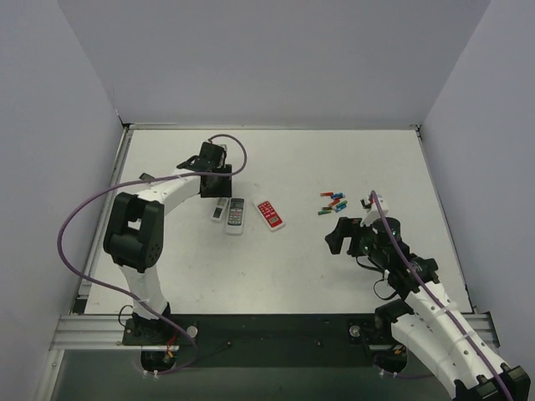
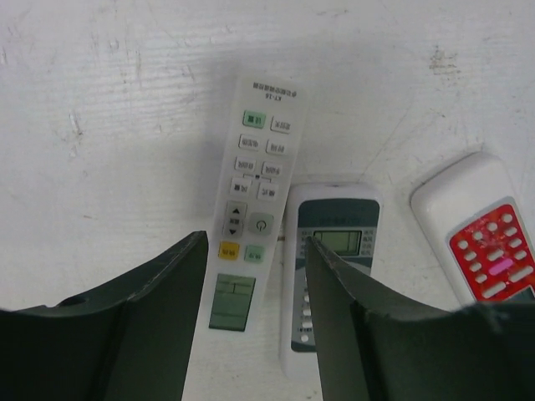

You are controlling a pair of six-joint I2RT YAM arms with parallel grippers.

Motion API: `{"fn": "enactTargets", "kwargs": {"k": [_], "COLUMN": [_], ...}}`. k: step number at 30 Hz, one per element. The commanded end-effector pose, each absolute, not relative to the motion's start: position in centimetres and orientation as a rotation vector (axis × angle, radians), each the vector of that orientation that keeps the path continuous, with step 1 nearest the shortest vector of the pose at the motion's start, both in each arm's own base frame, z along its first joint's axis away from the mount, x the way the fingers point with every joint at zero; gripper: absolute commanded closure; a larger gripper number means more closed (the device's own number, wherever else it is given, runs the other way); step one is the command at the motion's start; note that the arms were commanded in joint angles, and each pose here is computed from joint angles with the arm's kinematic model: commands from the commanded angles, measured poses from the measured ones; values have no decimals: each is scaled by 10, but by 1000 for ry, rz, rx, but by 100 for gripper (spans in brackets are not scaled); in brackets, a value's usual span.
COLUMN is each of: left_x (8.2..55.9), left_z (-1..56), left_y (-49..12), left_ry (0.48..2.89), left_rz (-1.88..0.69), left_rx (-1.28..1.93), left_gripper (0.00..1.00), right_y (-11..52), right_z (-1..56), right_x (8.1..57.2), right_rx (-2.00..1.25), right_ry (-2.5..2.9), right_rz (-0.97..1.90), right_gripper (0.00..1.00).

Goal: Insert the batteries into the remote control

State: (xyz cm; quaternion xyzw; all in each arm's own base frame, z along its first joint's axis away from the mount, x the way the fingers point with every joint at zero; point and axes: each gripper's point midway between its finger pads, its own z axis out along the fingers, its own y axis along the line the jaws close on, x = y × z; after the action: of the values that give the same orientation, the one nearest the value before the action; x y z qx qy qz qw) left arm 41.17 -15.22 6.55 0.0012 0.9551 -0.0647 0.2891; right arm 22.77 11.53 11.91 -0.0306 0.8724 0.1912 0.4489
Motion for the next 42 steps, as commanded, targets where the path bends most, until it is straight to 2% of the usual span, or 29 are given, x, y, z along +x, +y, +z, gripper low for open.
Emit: {"fn": "enactTargets", "kwargs": {"k": [1, 6, 14, 15, 18, 20, 26, 29, 36, 42], "left_x": [441, 458, 446, 445, 443, 442, 429, 408, 314, 244], "left_z": [68, 56, 17, 15, 21, 35, 101, 141, 216, 253], "left_y": [-149, -153, -153, -151, -149, -148, -160, -185, -261, -293], "left_ry": [2513, 2525, 2630, 2633, 2630, 2614, 2516, 2440, 2181, 1981], "left_rz": [-95, -76, -59, -48, -43, -46, -148, -297, -906, -1277], "left_rx": [37, 49, 72, 79, 101, 111, 179, 262, 522, 632], "left_gripper": [41, 41, 42, 47, 74, 84, 95, 96, 97, 97], "right_y": [114, 114, 116, 118, 124, 131, 160, 174, 207, 230], "right_z": [114, 112, 113, 113, 117, 122, 142, 160, 221, 272], "right_x": [220, 216, 215, 215, 215, 214, 207, 207, 211, 214], "right_rx": [-109, -107, -112, -121, -148, -184, -352, -415, -392, -337], "right_ry": [2167, 2177, 2186, 2188, 2173, 2158, 2066, 2007, 1818, 1643], "right_rz": [468, 470, 479, 484, 522, 563, 704, 773, 1013, 1210], "right_gripper": [13, 14, 14, 14, 14, 14, 14, 13, 14, 15]}}
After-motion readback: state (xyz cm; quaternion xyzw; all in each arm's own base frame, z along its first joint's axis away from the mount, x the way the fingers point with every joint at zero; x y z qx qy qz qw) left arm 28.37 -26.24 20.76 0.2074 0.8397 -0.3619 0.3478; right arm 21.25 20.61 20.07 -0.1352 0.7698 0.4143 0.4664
